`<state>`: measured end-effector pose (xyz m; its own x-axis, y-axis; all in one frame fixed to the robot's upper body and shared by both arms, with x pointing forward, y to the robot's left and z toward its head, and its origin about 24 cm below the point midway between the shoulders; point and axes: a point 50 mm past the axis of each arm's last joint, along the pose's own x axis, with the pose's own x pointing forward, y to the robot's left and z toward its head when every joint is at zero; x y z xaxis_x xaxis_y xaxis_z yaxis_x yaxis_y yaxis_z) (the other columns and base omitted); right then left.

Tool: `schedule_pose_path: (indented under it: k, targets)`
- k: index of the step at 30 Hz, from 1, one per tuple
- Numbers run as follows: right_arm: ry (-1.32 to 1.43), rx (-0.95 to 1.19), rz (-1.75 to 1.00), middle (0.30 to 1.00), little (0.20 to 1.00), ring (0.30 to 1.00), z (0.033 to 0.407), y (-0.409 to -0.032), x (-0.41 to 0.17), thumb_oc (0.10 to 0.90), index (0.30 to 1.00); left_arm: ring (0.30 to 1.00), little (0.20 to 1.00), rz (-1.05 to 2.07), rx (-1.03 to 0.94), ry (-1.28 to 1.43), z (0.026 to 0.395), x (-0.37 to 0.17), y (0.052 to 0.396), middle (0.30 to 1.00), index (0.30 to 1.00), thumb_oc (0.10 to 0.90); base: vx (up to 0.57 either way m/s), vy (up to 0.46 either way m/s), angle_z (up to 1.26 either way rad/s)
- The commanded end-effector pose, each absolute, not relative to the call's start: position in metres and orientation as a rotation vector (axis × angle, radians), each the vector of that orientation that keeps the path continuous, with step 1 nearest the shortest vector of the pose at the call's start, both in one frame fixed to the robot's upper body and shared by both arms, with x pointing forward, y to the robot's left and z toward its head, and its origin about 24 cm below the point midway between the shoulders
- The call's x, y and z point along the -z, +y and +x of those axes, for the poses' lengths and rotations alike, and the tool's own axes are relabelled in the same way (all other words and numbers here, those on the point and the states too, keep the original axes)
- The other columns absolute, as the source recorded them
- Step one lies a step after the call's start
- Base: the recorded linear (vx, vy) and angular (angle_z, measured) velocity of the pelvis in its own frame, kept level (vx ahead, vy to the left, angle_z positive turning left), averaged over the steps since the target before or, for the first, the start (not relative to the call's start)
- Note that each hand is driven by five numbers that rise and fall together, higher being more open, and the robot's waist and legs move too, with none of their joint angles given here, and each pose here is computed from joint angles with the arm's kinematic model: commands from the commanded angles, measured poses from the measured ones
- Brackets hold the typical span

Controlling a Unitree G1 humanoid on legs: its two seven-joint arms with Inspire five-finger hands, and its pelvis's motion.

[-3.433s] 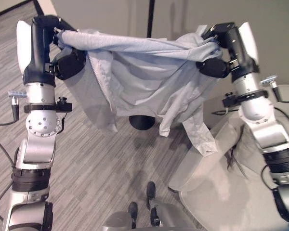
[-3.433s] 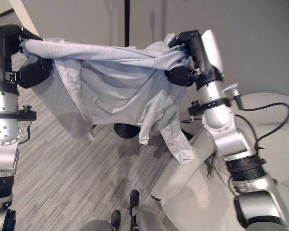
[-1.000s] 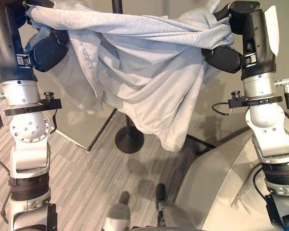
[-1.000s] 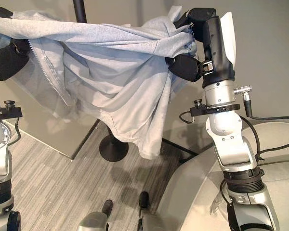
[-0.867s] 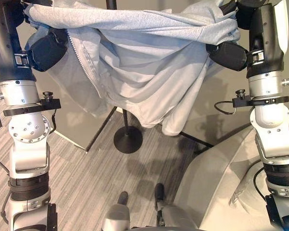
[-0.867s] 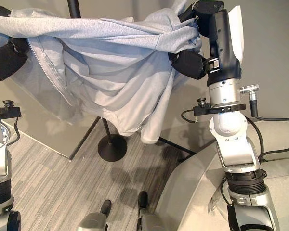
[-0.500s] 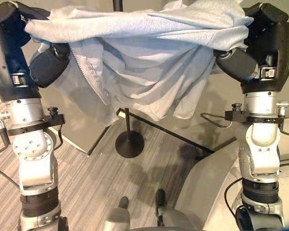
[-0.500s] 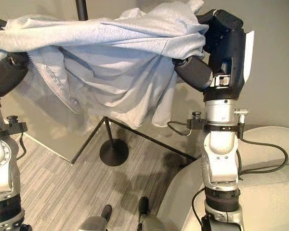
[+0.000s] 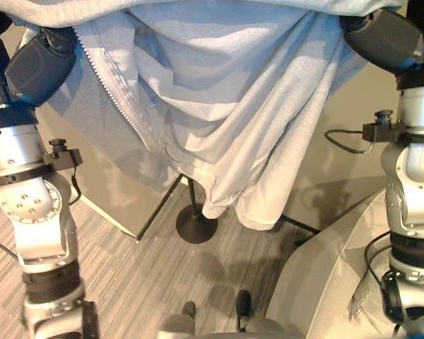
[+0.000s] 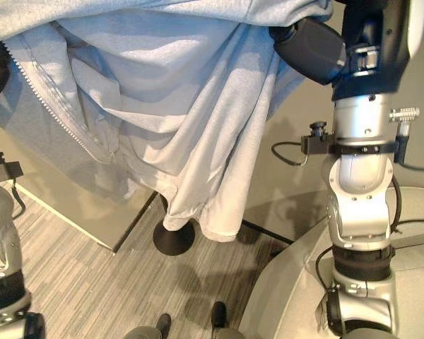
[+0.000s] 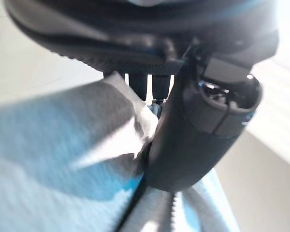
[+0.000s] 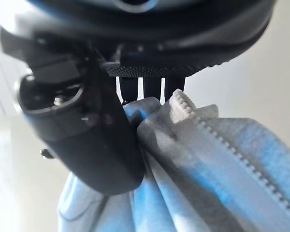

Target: Hang the clothes on the sofa on the clothes rack.

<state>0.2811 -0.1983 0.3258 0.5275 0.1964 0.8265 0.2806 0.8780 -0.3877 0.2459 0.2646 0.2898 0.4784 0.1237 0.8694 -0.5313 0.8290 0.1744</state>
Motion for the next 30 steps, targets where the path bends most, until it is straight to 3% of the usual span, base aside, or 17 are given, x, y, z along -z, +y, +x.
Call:
schedule_pose_path:
  k: [1,4,8,24,30]
  targets:
    - [-1.062,0.329,-0.395,0.3,0.3,0.3,0.283,-0.234,-0.343,0.4,0.3,0.3,0.3,0.471,-0.737,-1.063,0.234,-0.313,0.304,0.3,0.3,0.4,0.0,0.0,0.0]
    - [-0.982,0.289,-0.466,0.3,0.3,0.3,0.308,-0.229,-0.354,0.4,0.3,0.3,0.3,0.718,-0.82,-1.012,0.246,-0.344,0.319,0.3,0.3,0.4,0.02,-0.01,-0.02]
    - [-0.944,0.264,-0.52,0.3,0.3,0.3,0.322,-0.222,-0.365,0.4,0.3,0.3,0.3,0.809,-0.829,-0.987,0.258,-0.363,0.321,0.3,0.3,0.4,0.02,-0.002,0.0]
    - [-0.78,0.307,-0.683,0.3,0.3,0.3,0.365,-0.199,-0.406,0.4,0.3,0.3,0.3,0.977,-0.703,-0.777,0.333,-0.412,0.287,0.3,0.3,0.4,0.0,0.005,-0.01]
    - [-0.672,0.203,-0.651,0.3,0.3,0.3,0.373,-0.201,-0.344,0.4,0.3,0.3,0.3,0.974,-0.689,-0.666,0.339,-0.369,0.303,0.3,0.3,0.4,0.01,0.019,-0.05]
